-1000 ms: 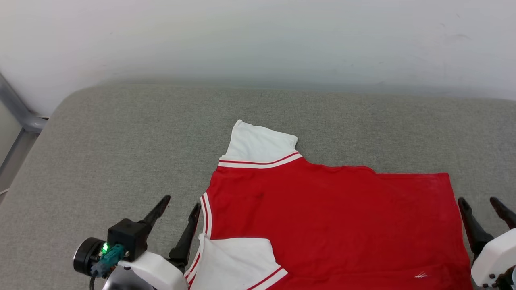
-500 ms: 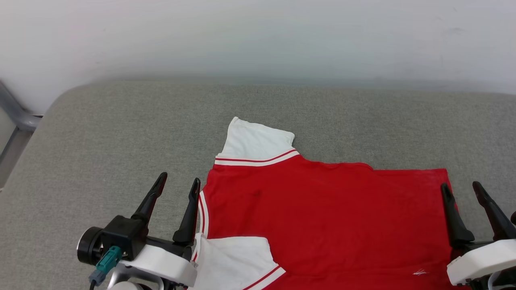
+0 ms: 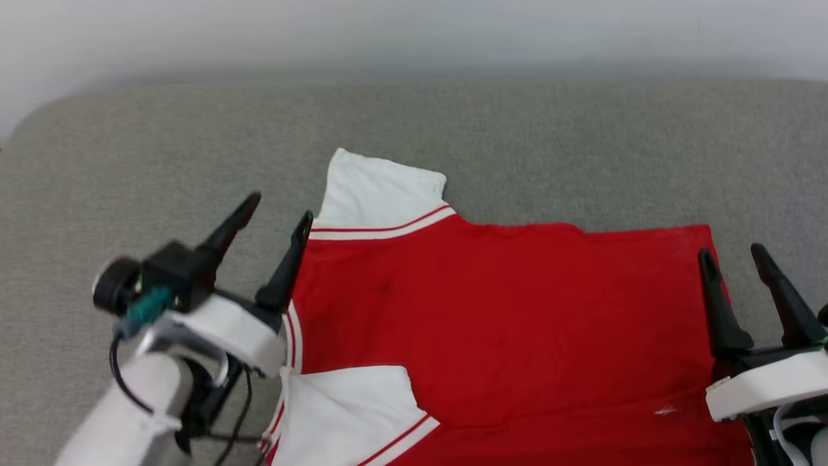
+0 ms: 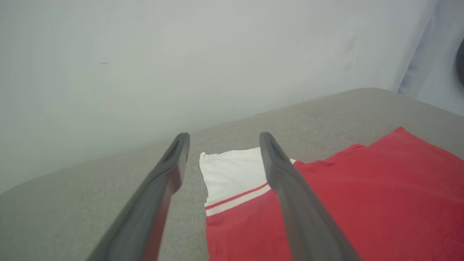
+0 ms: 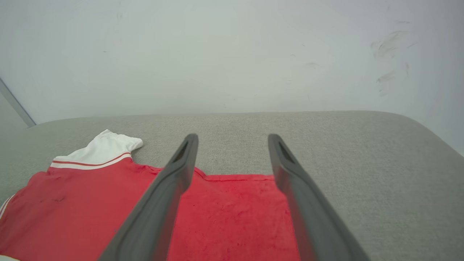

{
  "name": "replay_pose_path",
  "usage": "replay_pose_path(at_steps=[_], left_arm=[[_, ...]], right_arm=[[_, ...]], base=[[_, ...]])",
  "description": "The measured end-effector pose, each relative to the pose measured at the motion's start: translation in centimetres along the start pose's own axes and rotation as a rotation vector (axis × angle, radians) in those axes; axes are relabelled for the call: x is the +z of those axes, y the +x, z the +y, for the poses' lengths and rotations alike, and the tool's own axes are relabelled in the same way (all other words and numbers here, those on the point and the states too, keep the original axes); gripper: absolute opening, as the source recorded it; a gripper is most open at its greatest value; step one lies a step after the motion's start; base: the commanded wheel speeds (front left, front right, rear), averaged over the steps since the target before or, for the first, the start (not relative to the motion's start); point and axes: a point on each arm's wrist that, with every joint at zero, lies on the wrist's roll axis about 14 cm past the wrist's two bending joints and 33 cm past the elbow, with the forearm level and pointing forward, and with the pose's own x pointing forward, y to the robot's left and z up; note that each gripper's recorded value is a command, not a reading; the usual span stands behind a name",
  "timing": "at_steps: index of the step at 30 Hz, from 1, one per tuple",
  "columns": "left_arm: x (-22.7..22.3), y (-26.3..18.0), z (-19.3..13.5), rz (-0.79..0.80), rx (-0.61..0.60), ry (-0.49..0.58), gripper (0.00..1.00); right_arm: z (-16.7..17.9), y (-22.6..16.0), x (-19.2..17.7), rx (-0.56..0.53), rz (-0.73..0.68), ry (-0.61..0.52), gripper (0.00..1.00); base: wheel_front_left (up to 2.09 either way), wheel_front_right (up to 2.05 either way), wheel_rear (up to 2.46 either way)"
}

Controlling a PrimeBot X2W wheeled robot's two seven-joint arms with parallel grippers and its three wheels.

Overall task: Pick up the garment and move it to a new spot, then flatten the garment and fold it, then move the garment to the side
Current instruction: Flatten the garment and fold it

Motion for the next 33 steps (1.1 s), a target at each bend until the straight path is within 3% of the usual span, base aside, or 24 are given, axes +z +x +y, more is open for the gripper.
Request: replay_pose_path(at_steps=[8,14,21,33], left_arm=[[-2.0,7.9,0.7,0.236,-0.163,0.047,1.00],[-5.8,12.0,2.4,0.492,-0.197,0.065,1.00],[-10.5,14.1,3.2,0.772,-0.221,0.031,1.00],[-16.5,15.4,4.4,1.025,-0.185,-0.042,1.00]], right_arm=[[-0.8,1.9,-1.3,-0.018,0.023,-0.016,1.00],[-1.6,2.6,-2.8,-0.042,0.059,-0.037,1.00],[-2.5,2.7,-4.8,-0.079,0.102,-0.031,1.00],[-3.3,2.7,-7.6,-0.102,0.155,-0.046,1.00]], base=[[0.00,0.00,0.00],[0.00,0.00,0.00],[0.00,0.00,0.00],[0.00,0.00,0.00]])
